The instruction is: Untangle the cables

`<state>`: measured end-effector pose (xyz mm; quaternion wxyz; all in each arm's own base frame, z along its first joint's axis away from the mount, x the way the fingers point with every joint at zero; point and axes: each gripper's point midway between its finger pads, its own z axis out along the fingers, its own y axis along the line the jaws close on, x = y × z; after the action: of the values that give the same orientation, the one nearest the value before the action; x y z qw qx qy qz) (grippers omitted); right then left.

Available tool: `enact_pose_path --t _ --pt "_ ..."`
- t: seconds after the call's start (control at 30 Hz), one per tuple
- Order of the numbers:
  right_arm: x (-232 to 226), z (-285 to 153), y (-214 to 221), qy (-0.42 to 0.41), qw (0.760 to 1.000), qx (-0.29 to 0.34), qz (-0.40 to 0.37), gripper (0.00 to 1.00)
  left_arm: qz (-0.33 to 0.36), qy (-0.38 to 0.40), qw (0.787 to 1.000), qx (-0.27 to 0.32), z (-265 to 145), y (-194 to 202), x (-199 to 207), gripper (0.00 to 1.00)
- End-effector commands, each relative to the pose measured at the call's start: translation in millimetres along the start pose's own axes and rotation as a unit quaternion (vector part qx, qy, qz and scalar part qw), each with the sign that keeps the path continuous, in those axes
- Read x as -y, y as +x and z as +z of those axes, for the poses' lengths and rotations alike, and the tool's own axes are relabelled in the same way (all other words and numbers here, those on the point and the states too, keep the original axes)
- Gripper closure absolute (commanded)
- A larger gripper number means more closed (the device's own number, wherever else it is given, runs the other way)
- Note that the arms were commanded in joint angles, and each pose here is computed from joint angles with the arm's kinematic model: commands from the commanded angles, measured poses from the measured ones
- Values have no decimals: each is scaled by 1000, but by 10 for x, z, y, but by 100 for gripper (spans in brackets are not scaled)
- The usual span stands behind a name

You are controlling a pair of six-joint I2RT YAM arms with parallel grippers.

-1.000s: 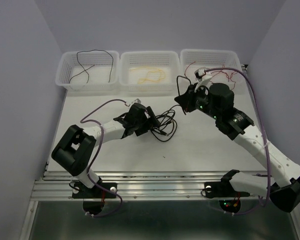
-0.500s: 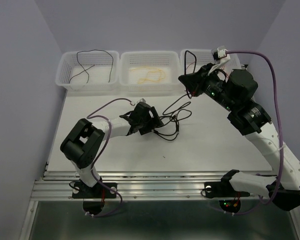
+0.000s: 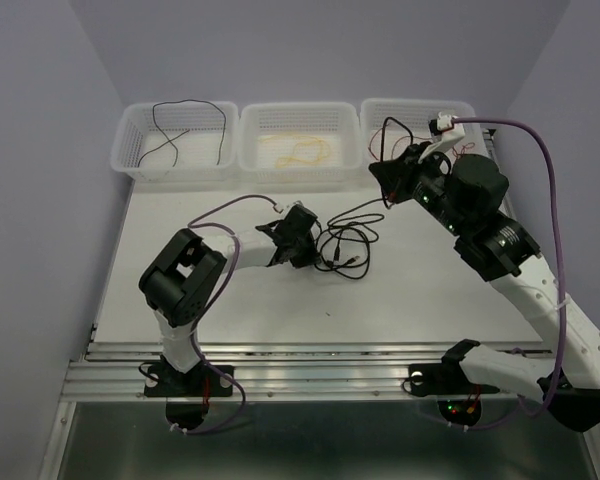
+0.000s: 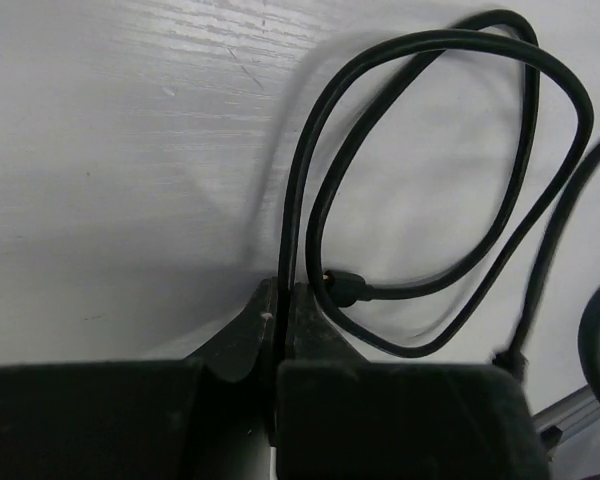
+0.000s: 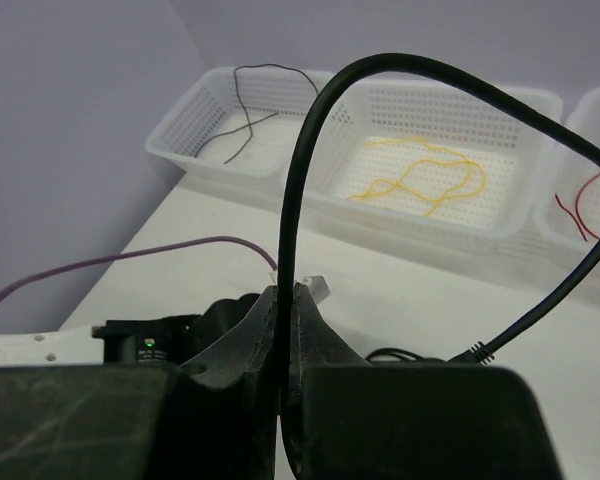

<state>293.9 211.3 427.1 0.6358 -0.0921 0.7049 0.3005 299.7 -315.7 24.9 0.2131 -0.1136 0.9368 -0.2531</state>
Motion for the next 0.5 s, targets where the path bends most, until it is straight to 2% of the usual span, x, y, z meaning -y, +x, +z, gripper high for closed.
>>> enact_pose_path --t 0.0,0.03,0.1,0.2,0.23,0.3,0.33,0.47 --pt "285 -102 -111 80 996 42 0 99 8 -60 995 85 -426 -449 15 100" --pt "408 -125 -116 112 992 48 -4 99 2 -92 988 123 -675 -622 -89 100" --pt "517 -147 -58 139 989 46 -7 99 -16 -88 981 174 -1105 -890 -63 100" --pt "643 -163 4 170 984 45 -7 99 -53 -122 961 241 -1619 -1256 -365 100" --pt "704 -165 78 184 982 40 -5 99 -70 -120 951 276 -1946 -1385 -429 100" --pt "764 -173 161 197 980 35 -3 99 -101 -122 932 326 -2343 -1643 -591 100" --pt "821 -182 245 208 978 29 -3 99 -104 -106 920 362 -2682 -1749 -574 100" --pt "891 -187 428 217 976 12 -7 99 -100 -86 889 439 -3462 -2020 -506 100"
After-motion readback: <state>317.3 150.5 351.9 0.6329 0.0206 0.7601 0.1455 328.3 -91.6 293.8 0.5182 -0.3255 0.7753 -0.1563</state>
